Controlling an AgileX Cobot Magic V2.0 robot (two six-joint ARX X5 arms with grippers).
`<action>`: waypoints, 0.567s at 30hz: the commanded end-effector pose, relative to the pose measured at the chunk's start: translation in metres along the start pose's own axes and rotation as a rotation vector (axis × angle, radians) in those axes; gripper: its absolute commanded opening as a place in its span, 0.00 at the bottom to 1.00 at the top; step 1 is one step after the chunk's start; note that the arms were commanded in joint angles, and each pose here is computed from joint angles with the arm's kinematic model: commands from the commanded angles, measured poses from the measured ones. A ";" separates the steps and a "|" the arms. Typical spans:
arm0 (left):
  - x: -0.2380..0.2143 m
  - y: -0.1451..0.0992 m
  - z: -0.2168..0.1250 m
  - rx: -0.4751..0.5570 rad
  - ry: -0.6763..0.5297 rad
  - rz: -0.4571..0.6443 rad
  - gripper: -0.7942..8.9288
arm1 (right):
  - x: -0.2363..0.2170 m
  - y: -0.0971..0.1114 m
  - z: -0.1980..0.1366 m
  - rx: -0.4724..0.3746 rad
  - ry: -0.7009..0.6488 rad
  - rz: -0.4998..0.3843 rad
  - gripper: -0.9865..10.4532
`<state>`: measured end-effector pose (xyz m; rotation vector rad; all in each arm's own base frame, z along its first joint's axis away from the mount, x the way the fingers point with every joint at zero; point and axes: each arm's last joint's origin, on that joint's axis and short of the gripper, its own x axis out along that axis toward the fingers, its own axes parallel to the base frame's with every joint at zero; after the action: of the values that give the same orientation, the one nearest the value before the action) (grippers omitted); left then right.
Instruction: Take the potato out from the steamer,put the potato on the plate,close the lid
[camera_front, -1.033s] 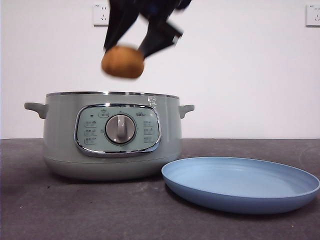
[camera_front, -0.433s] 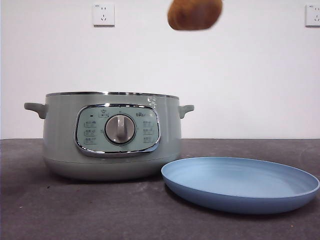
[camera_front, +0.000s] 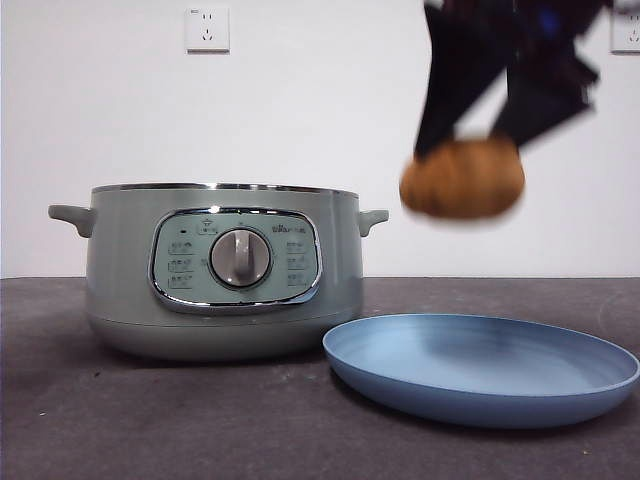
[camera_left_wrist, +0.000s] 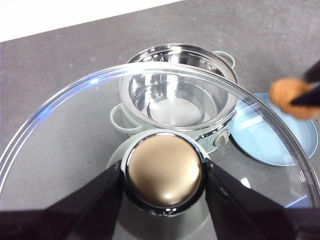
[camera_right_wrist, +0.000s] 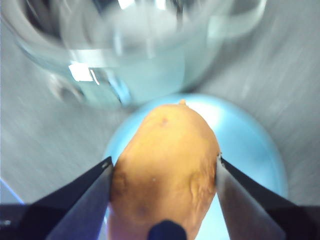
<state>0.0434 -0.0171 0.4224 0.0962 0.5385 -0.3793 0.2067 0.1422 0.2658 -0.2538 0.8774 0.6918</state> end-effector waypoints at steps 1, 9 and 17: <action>-0.005 0.000 0.004 0.013 -0.067 -0.001 0.07 | 0.020 -0.001 -0.018 0.029 0.001 0.013 0.07; -0.004 0.000 0.005 0.013 -0.064 -0.001 0.07 | 0.049 -0.011 -0.053 0.075 -0.034 0.001 0.07; 0.004 0.000 0.009 0.012 -0.047 -0.003 0.07 | 0.064 -0.027 -0.064 0.126 -0.006 -0.029 0.07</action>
<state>0.0510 -0.0199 0.4218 0.0999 0.5612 -0.3786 0.2132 0.1202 0.1791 -0.1604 0.8934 0.6090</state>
